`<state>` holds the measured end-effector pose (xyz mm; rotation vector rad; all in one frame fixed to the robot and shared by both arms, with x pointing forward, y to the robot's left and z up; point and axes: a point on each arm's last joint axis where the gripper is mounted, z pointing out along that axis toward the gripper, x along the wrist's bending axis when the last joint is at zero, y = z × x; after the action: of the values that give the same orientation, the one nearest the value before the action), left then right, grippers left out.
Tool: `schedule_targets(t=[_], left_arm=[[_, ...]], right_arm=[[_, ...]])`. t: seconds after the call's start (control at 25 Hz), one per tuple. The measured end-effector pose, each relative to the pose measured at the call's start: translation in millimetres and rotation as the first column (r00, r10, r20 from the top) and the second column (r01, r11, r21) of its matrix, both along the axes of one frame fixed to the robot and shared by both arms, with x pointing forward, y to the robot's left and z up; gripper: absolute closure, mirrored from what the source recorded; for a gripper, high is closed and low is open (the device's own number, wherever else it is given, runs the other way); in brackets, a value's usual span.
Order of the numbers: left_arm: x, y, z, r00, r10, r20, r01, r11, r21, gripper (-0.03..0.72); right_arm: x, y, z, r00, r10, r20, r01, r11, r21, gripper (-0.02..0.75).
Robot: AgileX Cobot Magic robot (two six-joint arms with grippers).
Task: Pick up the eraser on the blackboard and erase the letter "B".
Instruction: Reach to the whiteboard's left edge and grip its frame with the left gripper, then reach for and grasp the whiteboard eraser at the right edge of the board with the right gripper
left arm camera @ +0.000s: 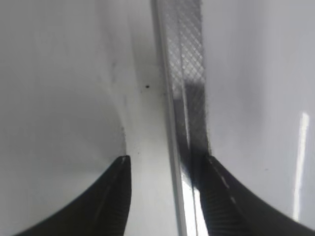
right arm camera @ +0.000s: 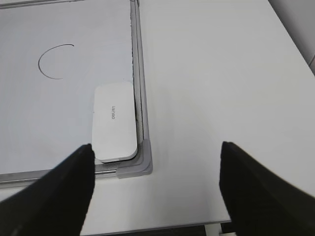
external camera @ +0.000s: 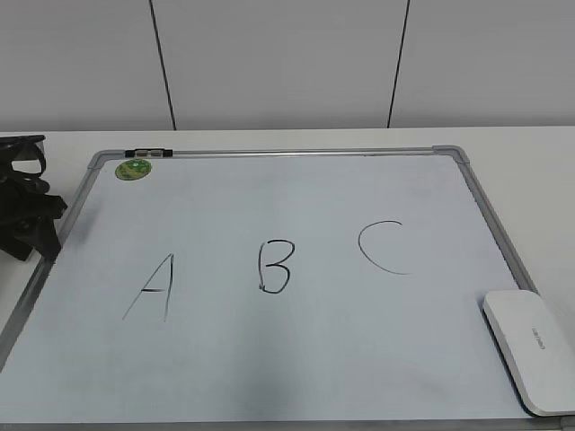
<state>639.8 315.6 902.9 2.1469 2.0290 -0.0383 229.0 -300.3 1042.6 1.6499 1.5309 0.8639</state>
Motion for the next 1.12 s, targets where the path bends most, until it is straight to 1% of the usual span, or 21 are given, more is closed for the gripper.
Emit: schedule_targets(t=[0.12, 0.24, 0.32, 0.4, 0.48, 0.52, 0.76, 0.84, 0.92, 1.04, 1.12], left_arm=[[0.7, -0.4, -1.6, 1.0, 0.004, -0.004, -0.004, 1.0, -0.006, 0.389], [1.3, -1.6, -3.3, 1.0, 0.009, -0.016, -0.009, 1.0, -0.02, 0.439], [2.0, -2.3, -3.5, 1.0, 0.013, -0.022, -0.013, 0.999, -0.03, 0.486], [1.5, -3.4, -4.0, 0.999, 0.018, -0.033, -0.019, 0.999, -0.042, 0.572], [1.9, -3.4, -4.1, 0.999, 0.019, -0.034, -0.02, 0.999, -0.046, 0.629], [1.9, -2.9, -4.0, 0.999, 0.022, -0.034, -0.023, 0.999, -0.048, 0.642], [1.6, -3.6, -4.1, 0.999, 0.03, -0.042, -0.033, 0.998, -0.057, 0.655], [1.9, -3.6, -3.7, 0.999, 0.031, -0.04, -0.033, 0.998, -0.057, 0.655], [1.9, -3.6, -3.7, 0.999, 0.031, -0.04, -0.033, 0.998, -0.057, 0.655], [2.0, -3.7, -3.7, 0.999, 0.032, -0.04, -0.034, 0.998, -0.058, 0.656], [2.0, -3.7, -4.3, 0.999, 0.032, -0.042, -0.034, 0.998, -0.058, 0.656]], right_arm=[[0.0, 0.0, 0.0, 1.0, 0.0, 0.0, 0.0, 1.0, 0.0, 0.151], [0.0, 0.0, 0.0, 1.0, 0.0, 0.0, 0.0, 1.0, 0.0, 0.151], [0.0, 0.0, 0.0, 1.0, 0.0, 0.0, 0.0, 1.0, 0.0, 0.151], [0.1, 0.0, 0.1, 1.0, 0.0, 0.001, 0.0, 1.0, 0.0, 0.151], [0.1, 0.0, 0.1, 1.0, 0.0, 0.001, 0.0, 1.0, 0.0, 0.151], [0.1, 0.0, 0.1, 1.0, 0.0, 0.001, 0.0, 1.0, 0.0, 0.151], [-0.6, 0.9, 1.8, 1.0, 0.006, 0.008, -0.006, 1.0, 0.008, 0.151], [-1.5, 2.2, 9.3, 0.999, 0.015, 0.039, -0.015, 1.0, 0.019, 0.16], [5.1, 3.2, 20.4, 0.998, 0.022, 0.06, -0.024, 0.999, 0.031, 0.2], [25.9, 4.8, 37.4, 0.998, 0.041, 0.042, -0.044, 0.998, 0.052, 0.265], [45.1, 4.3, 45.3, 0.999, 0.043, 0.023, -0.044, 0.997, 0.058, 0.282]])
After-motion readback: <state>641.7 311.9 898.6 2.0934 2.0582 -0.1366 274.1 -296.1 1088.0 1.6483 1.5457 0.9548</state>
